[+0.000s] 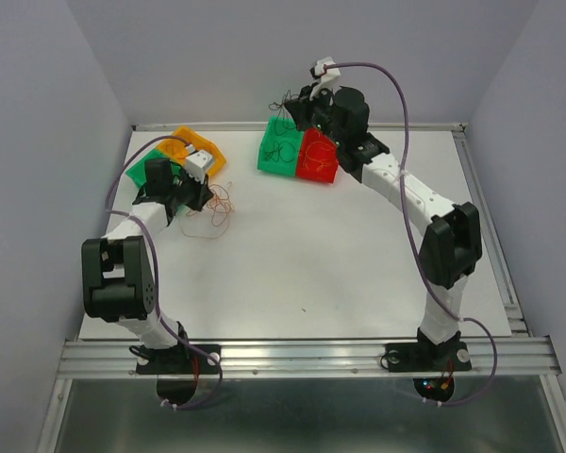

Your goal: Untangle the cables

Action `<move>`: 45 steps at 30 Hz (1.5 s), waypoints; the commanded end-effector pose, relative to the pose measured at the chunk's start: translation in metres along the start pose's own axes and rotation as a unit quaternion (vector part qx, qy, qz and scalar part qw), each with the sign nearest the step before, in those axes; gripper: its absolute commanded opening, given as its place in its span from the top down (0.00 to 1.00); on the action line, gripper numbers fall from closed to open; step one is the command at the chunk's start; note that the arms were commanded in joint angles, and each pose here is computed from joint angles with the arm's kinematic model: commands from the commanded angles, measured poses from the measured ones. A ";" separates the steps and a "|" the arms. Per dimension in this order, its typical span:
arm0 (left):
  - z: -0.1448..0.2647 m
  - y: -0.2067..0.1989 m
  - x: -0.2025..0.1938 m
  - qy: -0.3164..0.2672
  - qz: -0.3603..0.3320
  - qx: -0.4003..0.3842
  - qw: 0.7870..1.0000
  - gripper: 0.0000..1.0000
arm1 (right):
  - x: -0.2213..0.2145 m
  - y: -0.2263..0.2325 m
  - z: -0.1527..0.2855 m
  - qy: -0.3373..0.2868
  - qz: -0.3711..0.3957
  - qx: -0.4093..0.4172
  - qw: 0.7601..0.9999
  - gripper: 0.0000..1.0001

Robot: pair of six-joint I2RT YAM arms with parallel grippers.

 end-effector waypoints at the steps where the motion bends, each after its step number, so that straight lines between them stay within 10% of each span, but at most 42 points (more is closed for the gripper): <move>1: 0.012 -0.001 0.016 -0.029 -0.024 0.002 0.999 0.92 | 0.024 -0.012 -0.019 -0.032 -0.034 0.022 0.999 1.00; 28: 0.015 -0.004 0.020 -0.035 -0.029 -0.004 0.999 0.92 | -0.131 -0.101 -0.085 0.086 -0.107 -0.023 0.990 0.99; 45: 0.014 -0.005 0.020 -0.034 -0.030 -0.008 0.999 0.92 | -0.143 -0.085 -0.115 0.068 -0.123 0.001 0.990 1.00</move>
Point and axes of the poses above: each gripper's point midway between its finger pads, its own z axis back along the fingers, its own y axis along the line the jaws close on, x = y × z, the point moved 5 cm from there along z, back along the fingers, and after that the axes turned 12 degrees about -z, right-handed, at the moved point
